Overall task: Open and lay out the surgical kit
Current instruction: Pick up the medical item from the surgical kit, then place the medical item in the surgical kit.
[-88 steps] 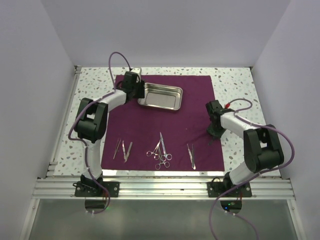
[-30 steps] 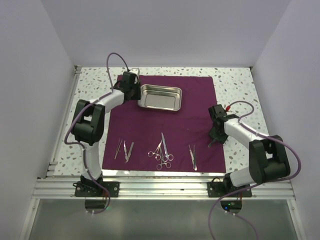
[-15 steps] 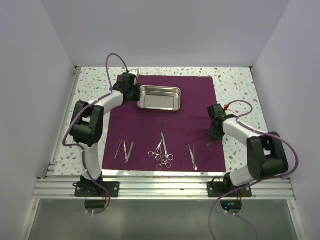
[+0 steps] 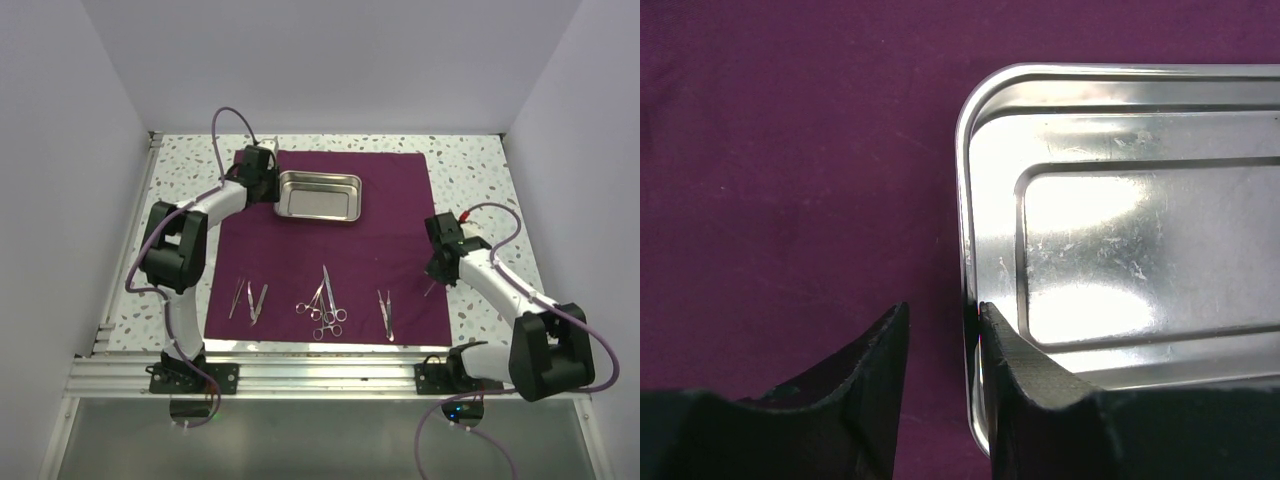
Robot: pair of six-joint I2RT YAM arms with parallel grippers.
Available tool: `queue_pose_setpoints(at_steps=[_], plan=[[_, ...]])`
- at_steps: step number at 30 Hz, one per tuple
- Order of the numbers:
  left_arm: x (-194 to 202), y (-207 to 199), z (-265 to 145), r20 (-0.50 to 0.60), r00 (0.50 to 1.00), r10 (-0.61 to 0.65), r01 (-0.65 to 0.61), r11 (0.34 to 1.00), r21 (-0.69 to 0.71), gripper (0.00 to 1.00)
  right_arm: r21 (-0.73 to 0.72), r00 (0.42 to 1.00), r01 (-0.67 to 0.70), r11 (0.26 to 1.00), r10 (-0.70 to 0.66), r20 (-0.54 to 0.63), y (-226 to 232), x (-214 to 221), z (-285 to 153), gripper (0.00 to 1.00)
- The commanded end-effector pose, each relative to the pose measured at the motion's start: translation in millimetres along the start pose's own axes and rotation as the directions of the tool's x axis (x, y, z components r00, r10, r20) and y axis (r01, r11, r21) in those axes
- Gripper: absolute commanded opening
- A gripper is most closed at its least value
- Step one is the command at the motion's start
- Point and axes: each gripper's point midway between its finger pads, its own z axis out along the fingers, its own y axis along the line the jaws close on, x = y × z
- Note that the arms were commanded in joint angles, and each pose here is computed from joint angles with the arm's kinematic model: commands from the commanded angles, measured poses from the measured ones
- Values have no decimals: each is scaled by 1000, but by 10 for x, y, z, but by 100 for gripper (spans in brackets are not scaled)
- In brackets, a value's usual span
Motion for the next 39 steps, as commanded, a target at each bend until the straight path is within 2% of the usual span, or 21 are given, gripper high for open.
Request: queue_pose_setpoints(at_steps=[1, 5, 11, 17, 21, 31, 39], plan=[[-188, 5, -116, 42, 999, -24, 23, 1000, 6, 37, 10, 999, 12, 1000, -12, 48, -42, -174, -153, 0], [-182, -11, -117, 40, 999, -32, 31, 999, 10, 36, -13, 999, 9, 1000, -8, 34, -1, -162, -172, 0], [-183, -4, -136, 42, 999, -35, 35, 999, 6, 36, -164, 998, 9, 986, -18, -54, 277, 8, -277, 0], [-144, -13, -97, 46, 997, -60, 59, 998, 12, 36, -268, 983, 125, 955, -156, -99, 567, 234, -453, 0], [-119, -16, -66, 44, 997, -70, 70, 997, 13, 36, -344, 942, 258, 903, -314, -119, 798, 568, -621, 0], [-134, 8, -120, 53, 996, -71, 71, 997, -2, 36, -326, 853, 431, 841, -498, -158, 573, 1018, -638, 0], [-193, 3, -173, 61, 995, -73, 73, 997, -3, 38, -350, 830, 470, 811, -541, -139, 454, 1088, -761, 0]])
